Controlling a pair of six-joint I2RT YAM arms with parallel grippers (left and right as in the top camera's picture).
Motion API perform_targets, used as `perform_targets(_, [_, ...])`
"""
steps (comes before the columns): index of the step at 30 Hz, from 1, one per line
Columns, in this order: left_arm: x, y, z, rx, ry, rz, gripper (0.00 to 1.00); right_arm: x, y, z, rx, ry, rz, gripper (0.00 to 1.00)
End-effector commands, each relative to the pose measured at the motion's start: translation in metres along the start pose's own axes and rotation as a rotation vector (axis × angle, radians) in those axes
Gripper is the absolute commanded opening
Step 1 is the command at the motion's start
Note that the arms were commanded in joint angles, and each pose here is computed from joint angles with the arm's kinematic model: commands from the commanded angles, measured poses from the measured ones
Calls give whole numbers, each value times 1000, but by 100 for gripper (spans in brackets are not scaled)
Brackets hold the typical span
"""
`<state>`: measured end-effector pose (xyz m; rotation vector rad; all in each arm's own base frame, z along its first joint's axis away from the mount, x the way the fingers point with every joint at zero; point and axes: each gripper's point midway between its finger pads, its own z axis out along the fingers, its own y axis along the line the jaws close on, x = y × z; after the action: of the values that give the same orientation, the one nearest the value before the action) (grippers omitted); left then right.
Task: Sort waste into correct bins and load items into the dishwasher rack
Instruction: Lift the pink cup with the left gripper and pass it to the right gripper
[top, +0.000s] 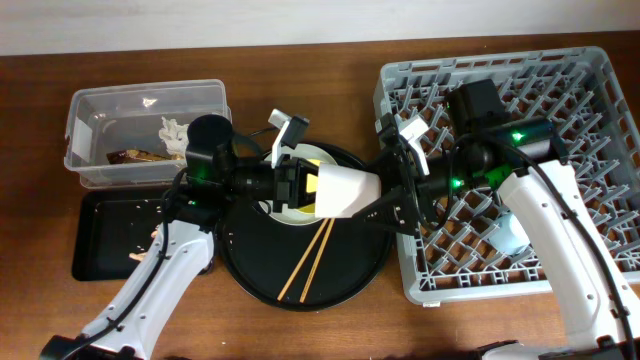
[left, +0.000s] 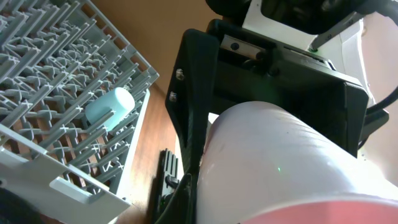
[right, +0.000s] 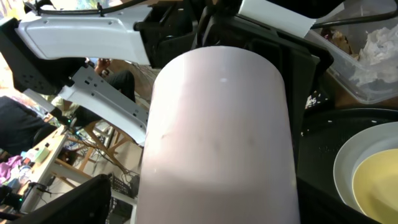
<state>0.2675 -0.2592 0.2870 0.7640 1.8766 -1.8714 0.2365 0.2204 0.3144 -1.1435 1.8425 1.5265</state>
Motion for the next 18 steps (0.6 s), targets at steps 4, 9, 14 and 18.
perform_targets(4, [-4, -1, 2, -9, -10, -15, 0, -3, 6, 3, -27, -13, -24, 80])
perform_targets(9, [-4, -1, 2, -8, -9, -19, 0, -5, 4, 3, -24, -17, -43, 65])
perform_targets(14, [-4, -1, 2, -8, -9, -18, 5, -5, 4, 3, -20, -14, -44, 60])
perform_targets(18, [3, 23, 0, -105, -29, -36, 62, 23, -36, -10, 226, 143, 78, 55])
